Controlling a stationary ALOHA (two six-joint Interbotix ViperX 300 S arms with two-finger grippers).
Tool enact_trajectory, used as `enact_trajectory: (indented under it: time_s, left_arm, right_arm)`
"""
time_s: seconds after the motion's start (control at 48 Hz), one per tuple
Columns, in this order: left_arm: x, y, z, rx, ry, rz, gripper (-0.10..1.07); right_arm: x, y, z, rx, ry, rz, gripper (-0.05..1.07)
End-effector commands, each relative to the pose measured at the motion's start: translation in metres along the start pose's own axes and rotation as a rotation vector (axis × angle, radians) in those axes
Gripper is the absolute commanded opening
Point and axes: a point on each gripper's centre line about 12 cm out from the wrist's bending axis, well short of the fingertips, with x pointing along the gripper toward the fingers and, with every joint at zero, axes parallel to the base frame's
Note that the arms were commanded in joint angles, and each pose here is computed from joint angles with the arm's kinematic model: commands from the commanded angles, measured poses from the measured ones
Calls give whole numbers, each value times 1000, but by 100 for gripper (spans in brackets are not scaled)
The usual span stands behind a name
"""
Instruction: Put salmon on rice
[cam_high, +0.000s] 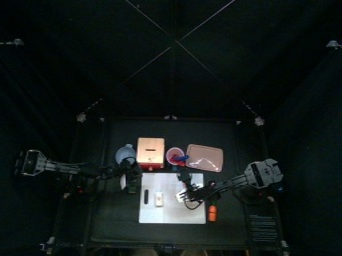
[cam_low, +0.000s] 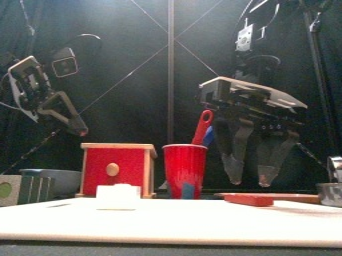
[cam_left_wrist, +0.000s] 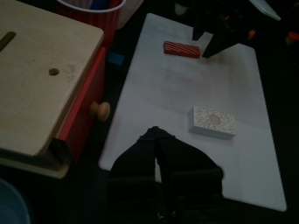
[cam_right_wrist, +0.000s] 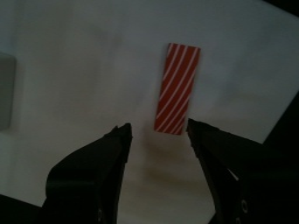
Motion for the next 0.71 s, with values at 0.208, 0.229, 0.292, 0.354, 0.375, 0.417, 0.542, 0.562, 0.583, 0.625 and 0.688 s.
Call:
enact_trajectory:
  time_s: [0.208,0.229,0.292,0.354,0.375,0.417,0.542,0.562,0.583,0.625,0.688]
  left_arm:
    - [1,-1,6,-4,-19,0,30]
    - [1,0,5,-3,-17,1,30]
    - [1,0,5,-4,-19,0,30]
    - [1,0,5,-3,-16,1,30]
    - [1,0,5,-4,-17,0,30]
    - [1,0,5,-3,-16,1,30]
    - [1,0,5,-3,-16,1,30]
    - [1,0,5,-3,-16,1,30]
    - [1,0,5,-4,-17,0,30]
    - [1,0,5,-3,-16,1,30]
    - [1,0,5,-3,-16,1,30]
  right_arm:
    - [6,0,0,9,5,18,87]
    - [6,0,0,8,3,18,87]
    - [8,1,0,6,3,18,87]
    - [9,1,-1,4,5,15,87]
    - [11,0,-1,1,4,11,87]
    - [11,0,-1,2,5,9,86]
    - [14,0,-1,-1,6,5,78]
    - [15,0,-1,-3,5,3,76]
    - [15,0,-2,-4,6,4,74]
    - [15,0,-2,-3,6,3,69]
    - [15,1,-2,-4,6,8,64]
